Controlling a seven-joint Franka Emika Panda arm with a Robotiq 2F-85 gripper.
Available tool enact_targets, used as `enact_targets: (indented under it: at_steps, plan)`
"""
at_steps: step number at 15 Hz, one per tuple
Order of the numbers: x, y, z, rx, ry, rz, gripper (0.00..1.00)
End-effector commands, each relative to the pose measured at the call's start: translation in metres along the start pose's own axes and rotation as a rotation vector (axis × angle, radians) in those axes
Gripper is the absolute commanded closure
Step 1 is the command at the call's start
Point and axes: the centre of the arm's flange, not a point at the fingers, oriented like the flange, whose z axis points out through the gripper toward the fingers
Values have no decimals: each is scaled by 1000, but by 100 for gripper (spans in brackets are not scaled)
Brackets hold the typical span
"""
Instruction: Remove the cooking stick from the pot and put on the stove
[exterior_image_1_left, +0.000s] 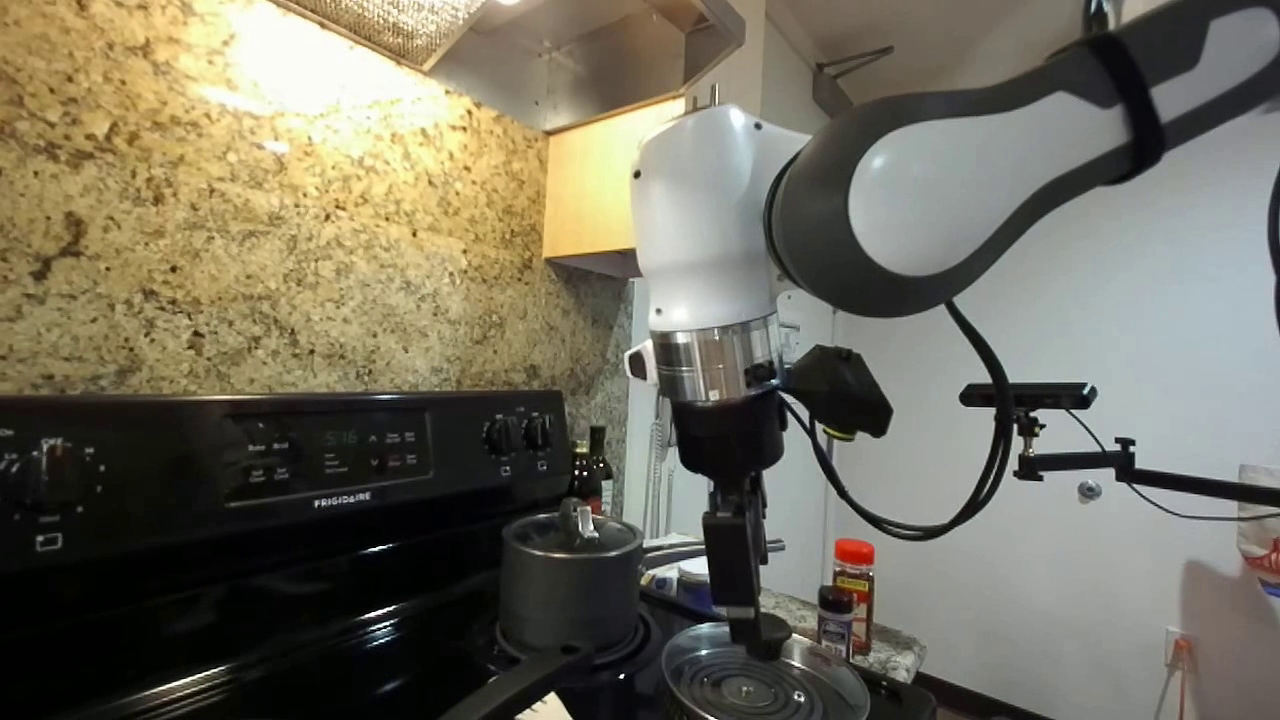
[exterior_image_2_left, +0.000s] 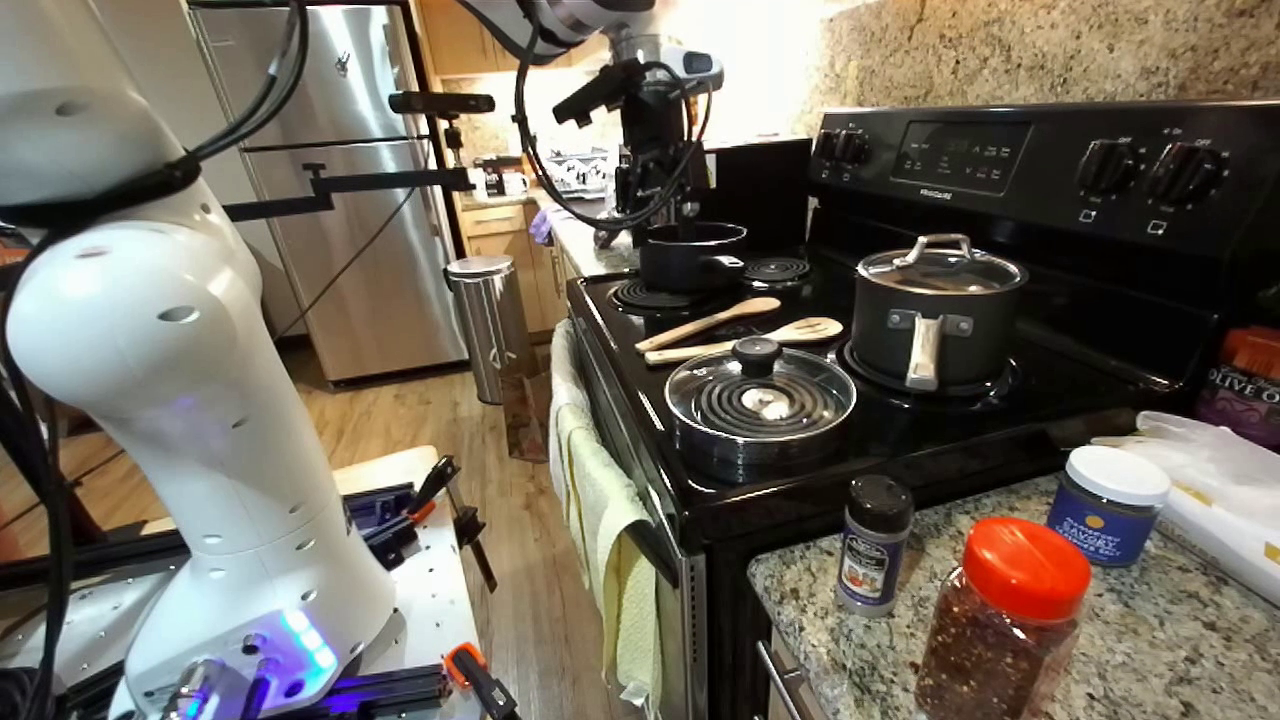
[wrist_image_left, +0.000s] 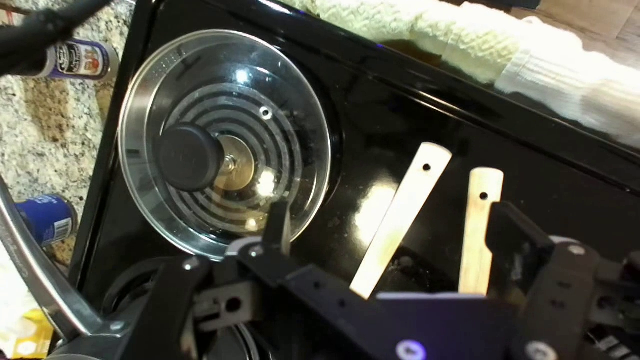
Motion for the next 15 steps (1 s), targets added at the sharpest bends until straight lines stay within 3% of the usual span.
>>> enact_targets:
  at_steps: [1,5,7,10,15]
  plan:
    - [0,0,1,0,-1,0,0]
    - [2,3,0,10,6,-12,0]
    - [14,7,-5,23,51,-58,0]
    - [34,9,-12,39,88,-213,0]
    - [77,-2,-8,12,50,-473,0]
